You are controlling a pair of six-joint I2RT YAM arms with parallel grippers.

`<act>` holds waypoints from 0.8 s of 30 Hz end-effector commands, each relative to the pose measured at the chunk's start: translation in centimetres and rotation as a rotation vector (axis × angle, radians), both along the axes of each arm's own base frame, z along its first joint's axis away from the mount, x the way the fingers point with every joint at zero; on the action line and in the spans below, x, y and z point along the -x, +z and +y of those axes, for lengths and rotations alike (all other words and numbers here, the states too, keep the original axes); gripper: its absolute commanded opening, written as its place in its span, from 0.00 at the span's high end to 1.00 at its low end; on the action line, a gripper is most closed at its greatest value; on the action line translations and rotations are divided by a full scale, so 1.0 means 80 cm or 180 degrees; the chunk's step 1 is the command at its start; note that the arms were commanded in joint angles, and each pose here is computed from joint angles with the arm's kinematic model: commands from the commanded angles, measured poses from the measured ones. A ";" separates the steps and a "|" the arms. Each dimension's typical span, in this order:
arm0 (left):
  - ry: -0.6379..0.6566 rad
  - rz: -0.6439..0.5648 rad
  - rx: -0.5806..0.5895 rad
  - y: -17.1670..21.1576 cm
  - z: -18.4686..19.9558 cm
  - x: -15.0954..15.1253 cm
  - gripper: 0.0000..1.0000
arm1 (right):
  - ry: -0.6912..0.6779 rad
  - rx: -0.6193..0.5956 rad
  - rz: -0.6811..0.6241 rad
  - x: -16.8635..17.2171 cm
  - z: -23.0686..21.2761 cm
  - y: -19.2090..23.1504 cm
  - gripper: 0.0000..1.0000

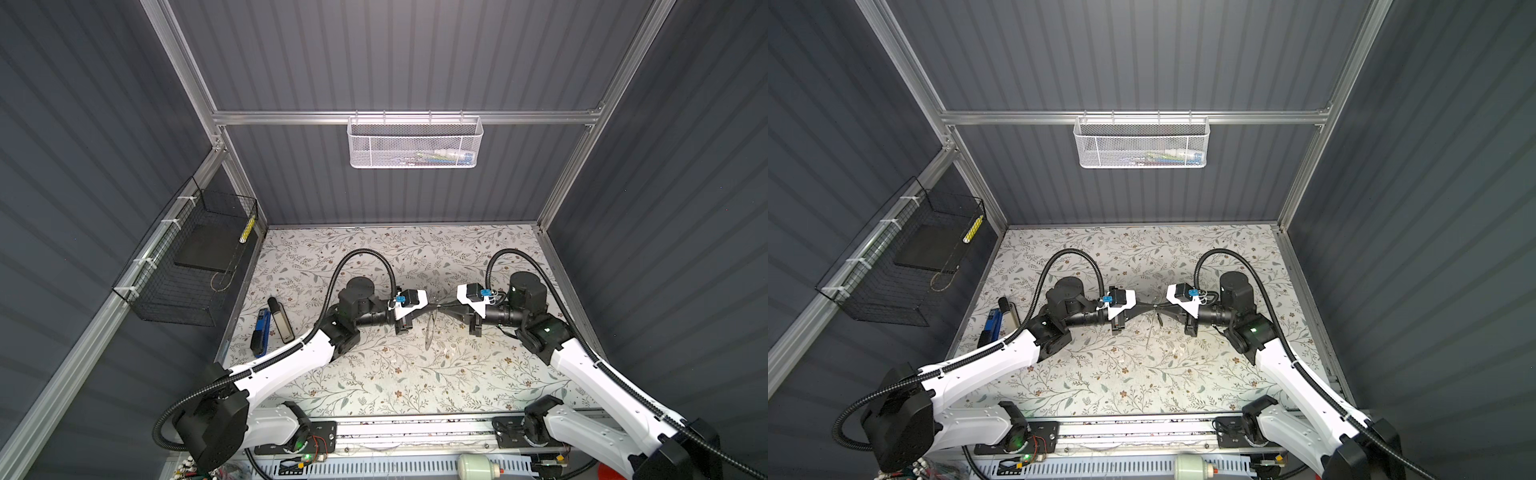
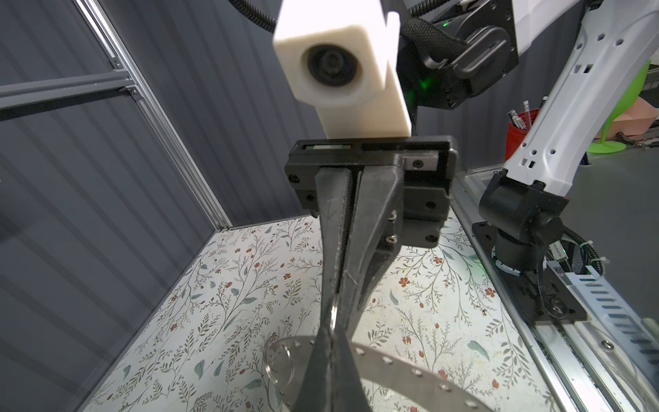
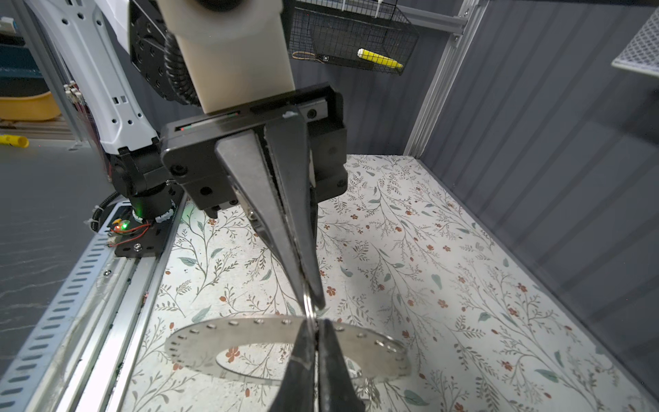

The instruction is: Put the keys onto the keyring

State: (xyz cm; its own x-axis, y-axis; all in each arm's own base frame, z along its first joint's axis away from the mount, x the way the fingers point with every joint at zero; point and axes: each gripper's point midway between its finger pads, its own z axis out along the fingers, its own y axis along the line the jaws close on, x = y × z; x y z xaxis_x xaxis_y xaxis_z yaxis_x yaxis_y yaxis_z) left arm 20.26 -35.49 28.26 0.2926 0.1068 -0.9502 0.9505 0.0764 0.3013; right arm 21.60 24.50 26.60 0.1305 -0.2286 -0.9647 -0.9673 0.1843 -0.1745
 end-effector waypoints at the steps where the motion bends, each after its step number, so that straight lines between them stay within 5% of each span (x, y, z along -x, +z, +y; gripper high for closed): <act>1: -0.0035 -0.0180 0.0096 0.028 -0.001 -0.001 1.00 | 0.0018 -0.0007 -0.0144 0.001 0.000 0.012 1.00; 3: 0.0003 -0.0203 0.0011 0.022 -0.001 -0.004 0.99 | -0.0061 0.0087 -0.0205 -0.002 -0.004 0.007 1.00; 9: 0.0247 -0.0521 -0.0748 0.003 0.012 -0.024 0.59 | -0.0231 0.0502 -0.0222 -0.008 -0.017 -0.011 1.00; 24: 0.0196 -0.0870 -0.1124 0.002 0.003 -0.026 0.58 | -0.0119 0.0930 0.0183 -0.006 -0.016 -0.016 1.00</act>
State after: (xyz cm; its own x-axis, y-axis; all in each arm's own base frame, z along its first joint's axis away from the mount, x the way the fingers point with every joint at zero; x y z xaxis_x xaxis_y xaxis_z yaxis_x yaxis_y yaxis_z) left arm 22.26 -34.93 27.89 0.4841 0.4260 -0.7643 0.8463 -0.0063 0.5326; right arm 22.57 23.16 24.79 0.0559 -0.4879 -0.8711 -0.9668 0.1913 -0.1692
